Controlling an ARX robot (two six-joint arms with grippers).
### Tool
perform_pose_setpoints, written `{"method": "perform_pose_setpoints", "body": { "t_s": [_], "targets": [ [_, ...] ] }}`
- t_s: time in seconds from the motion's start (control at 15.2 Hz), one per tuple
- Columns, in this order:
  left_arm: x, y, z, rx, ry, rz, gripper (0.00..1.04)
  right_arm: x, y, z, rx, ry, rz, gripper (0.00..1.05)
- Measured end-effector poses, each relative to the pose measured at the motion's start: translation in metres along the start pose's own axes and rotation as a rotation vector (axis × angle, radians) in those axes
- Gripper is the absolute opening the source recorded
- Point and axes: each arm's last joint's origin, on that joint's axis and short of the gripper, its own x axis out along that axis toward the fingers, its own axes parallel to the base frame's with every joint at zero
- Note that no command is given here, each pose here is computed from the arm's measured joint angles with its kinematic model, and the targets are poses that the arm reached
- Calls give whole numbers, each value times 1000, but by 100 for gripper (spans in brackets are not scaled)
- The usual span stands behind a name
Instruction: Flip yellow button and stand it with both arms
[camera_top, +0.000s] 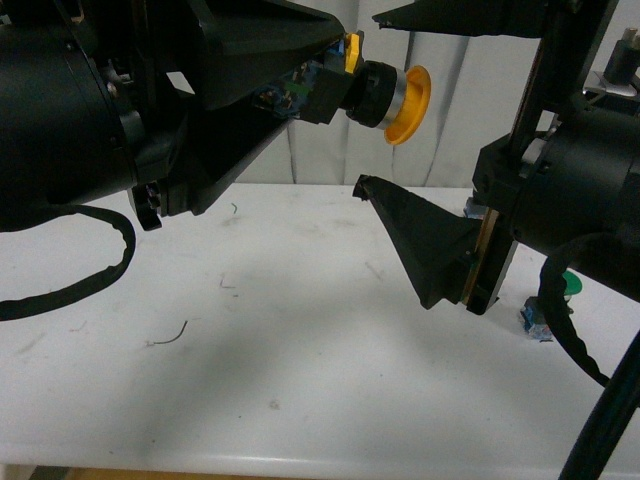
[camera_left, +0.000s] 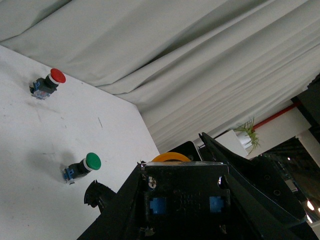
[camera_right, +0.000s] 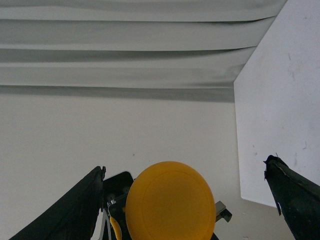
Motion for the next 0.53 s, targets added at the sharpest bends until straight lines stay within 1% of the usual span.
{"method": "perform_pose_setpoints", "body": {
  "t_s": [0.39, 0.53],
  "targets": [
    [-1, 1, 1, 2, -2, 0, 36, 9, 5, 2, -23, -7, 25, 97],
    [-2, 1, 1, 2, -2, 1, 36, 10, 6, 3, -34, -10, 31, 75]
  ]
}}
